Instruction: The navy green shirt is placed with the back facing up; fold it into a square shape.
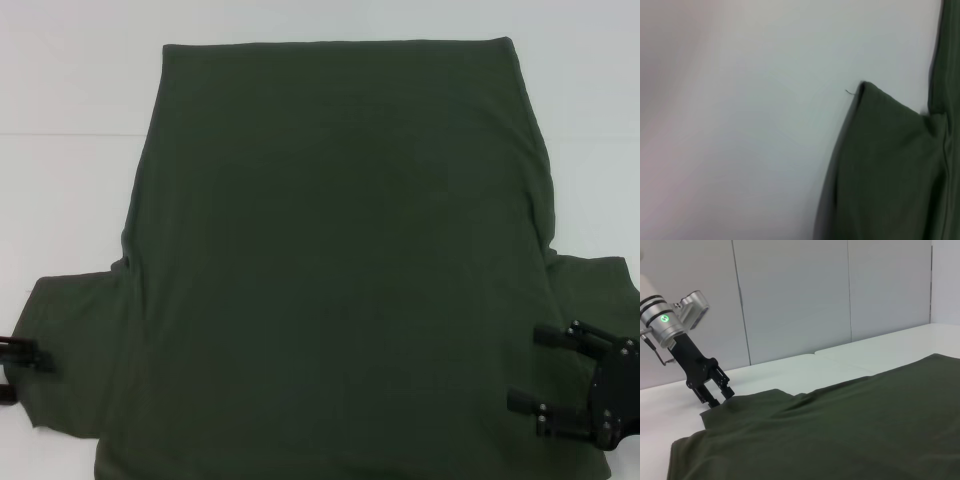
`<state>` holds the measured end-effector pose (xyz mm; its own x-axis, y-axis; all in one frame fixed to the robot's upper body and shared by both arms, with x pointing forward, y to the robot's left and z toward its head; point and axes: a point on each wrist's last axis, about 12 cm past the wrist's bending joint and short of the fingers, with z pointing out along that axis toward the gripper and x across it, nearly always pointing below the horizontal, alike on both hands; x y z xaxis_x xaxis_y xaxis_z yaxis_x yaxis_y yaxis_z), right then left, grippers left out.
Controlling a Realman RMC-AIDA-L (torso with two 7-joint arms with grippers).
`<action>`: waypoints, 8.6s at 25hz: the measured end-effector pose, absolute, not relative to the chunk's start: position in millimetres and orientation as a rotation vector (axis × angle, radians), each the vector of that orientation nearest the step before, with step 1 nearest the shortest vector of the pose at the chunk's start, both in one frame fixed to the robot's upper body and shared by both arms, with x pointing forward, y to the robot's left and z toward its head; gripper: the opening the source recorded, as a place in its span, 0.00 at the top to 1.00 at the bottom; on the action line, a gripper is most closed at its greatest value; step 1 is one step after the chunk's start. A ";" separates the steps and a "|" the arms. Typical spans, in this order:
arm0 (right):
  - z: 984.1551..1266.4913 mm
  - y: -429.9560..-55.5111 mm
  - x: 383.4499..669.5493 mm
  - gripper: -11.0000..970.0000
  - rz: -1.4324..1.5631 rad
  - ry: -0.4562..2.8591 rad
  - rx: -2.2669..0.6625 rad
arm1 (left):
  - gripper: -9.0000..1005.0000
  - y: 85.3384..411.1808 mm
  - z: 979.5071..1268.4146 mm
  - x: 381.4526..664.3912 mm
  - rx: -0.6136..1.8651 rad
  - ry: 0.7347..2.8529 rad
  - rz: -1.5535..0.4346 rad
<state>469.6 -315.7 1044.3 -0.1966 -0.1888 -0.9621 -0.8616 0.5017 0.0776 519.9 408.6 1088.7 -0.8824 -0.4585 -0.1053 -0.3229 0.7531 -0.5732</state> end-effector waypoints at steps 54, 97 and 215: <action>1045.4 -316.6 470.4 0.05 0.788 1.679 -0.893 | 0.95 402.0 1101.1 543.8 -0.444 2.747 -0.710; 1046.5 -314.1 470.9 0.05 0.801 1.660 -0.888 | 0.91 323.9 1128.6 593.4 -0.126 2.687 -1.047; 1102.3 -376.2 546.5 0.48 0.695 2.814 0.129 | 0.16 333.6 1076.5 477.1 0.892 1.749 -0.841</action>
<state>546.5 -376.2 1102.3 -0.9675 0.1421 -0.2090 0.0284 0.8829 0.4688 477.1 333.6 1076.5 -0.2676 0.1927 -0.9441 0.8576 0.4943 -0.1422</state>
